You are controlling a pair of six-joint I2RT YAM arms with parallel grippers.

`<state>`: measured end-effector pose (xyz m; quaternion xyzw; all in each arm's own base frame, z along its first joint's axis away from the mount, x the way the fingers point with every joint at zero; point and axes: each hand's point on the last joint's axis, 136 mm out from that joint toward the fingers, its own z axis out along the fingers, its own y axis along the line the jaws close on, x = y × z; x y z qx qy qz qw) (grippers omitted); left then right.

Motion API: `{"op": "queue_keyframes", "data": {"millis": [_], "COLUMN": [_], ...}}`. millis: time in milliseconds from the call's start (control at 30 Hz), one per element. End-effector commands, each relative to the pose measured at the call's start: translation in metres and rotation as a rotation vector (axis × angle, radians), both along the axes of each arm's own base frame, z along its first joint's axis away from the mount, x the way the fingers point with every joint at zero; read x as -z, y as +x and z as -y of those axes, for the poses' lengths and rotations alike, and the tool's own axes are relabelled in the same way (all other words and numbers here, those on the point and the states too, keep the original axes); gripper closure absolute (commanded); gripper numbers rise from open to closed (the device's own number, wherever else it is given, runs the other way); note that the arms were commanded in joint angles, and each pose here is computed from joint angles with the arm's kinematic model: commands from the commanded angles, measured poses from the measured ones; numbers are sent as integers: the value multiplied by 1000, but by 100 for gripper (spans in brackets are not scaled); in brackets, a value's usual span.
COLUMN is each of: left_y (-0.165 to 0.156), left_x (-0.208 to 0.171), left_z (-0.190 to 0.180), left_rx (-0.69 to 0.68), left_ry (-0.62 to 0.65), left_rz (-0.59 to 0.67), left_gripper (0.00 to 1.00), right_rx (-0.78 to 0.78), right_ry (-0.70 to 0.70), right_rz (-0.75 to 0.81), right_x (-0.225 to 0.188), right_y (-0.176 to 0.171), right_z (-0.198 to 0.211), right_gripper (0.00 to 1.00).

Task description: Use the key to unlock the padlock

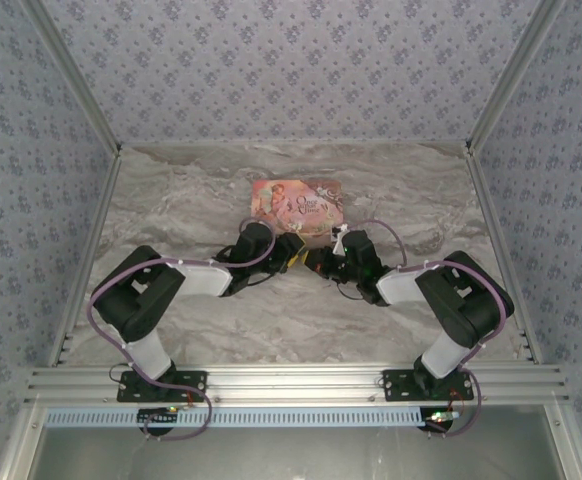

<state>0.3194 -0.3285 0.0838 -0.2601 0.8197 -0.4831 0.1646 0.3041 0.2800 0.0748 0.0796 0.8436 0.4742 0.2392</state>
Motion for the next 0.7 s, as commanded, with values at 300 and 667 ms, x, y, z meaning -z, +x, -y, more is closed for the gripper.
{"op": "queue_keyframes", "data": {"millis": [300, 667], "left_y": [-3, -7], "left_x": [32, 38], "left_z": [-7, -4], "left_rx": [-81, -85], "left_ry": [17, 8], "left_rz": [-128, -145], "left_gripper": [63, 79], "right_rx": [-8, 12], "right_ry": [56, 82], "right_rz": [36, 13], "right_x": [-20, -19], "right_y": [8, 9], "right_z": [-15, -16], "right_gripper": [100, 100]}}
